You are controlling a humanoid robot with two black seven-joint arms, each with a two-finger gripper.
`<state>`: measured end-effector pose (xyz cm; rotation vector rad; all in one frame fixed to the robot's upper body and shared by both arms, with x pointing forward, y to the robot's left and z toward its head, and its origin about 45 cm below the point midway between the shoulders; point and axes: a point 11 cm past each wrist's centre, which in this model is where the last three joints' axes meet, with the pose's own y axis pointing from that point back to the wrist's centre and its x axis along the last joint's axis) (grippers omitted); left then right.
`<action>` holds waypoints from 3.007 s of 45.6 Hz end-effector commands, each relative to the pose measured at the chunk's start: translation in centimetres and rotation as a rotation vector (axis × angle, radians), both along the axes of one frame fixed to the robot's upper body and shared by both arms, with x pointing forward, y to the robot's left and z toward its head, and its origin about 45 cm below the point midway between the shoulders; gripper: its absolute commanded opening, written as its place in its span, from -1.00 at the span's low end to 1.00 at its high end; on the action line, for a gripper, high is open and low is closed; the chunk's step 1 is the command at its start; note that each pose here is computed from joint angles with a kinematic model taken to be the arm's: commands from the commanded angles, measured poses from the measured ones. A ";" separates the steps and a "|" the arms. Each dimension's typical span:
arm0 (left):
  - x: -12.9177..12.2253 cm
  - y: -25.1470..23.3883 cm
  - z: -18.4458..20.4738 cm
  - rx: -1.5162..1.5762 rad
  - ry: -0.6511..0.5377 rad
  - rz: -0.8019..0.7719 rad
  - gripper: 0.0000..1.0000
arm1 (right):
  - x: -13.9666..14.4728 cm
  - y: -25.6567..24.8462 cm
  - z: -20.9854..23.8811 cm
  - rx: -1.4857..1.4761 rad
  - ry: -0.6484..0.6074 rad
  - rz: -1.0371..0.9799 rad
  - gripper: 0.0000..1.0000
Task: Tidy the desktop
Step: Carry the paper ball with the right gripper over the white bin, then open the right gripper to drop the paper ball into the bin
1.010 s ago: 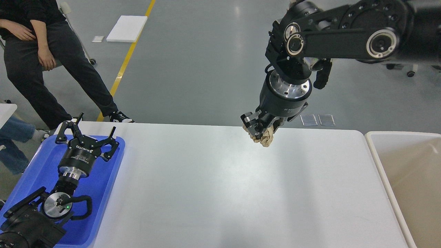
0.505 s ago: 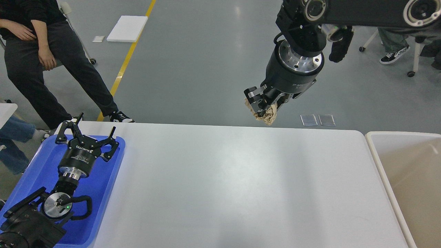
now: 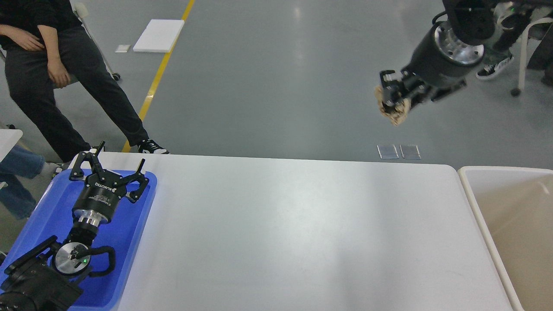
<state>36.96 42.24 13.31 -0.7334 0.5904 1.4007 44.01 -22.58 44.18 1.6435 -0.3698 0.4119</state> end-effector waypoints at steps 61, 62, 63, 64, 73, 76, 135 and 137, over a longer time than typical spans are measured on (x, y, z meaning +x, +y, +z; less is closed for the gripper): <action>0.0 0.1 0.0 0.000 0.000 0.003 0.98 | -6.9 -32.2 -16.2 0.078 -0.025 -0.884 -1.00; 0.0 0.1 0.0 0.000 0.000 0.003 0.98 | -7.1 -32.5 -16.3 0.074 -0.025 -0.893 -1.00; 0.0 0.1 0.0 0.000 0.000 0.003 0.98 | -7.3 -32.8 -16.6 0.069 -0.023 -0.900 -1.00; 0.0 0.1 0.0 0.000 -0.001 0.004 0.98 | -7.4 -33.0 -16.7 0.068 -0.023 -0.907 -1.00; 0.0 0.1 0.0 -0.001 -0.002 0.005 0.98 | -8.6 -34.6 -19.2 0.082 -0.016 -0.981 -1.00; 0.0 0.1 0.0 -0.001 -0.002 0.005 0.98 | -8.8 -34.8 -20.1 0.092 -0.021 -1.004 -1.00; 0.0 0.1 0.0 -0.002 -0.002 0.006 0.98 | -10.5 -34.5 -32.6 -0.004 -0.420 -1.350 -1.00; -0.1 0.1 0.0 -0.001 -0.001 0.006 0.98 | -10.9 -34.6 -32.9 -0.013 -0.414 -1.351 -1.00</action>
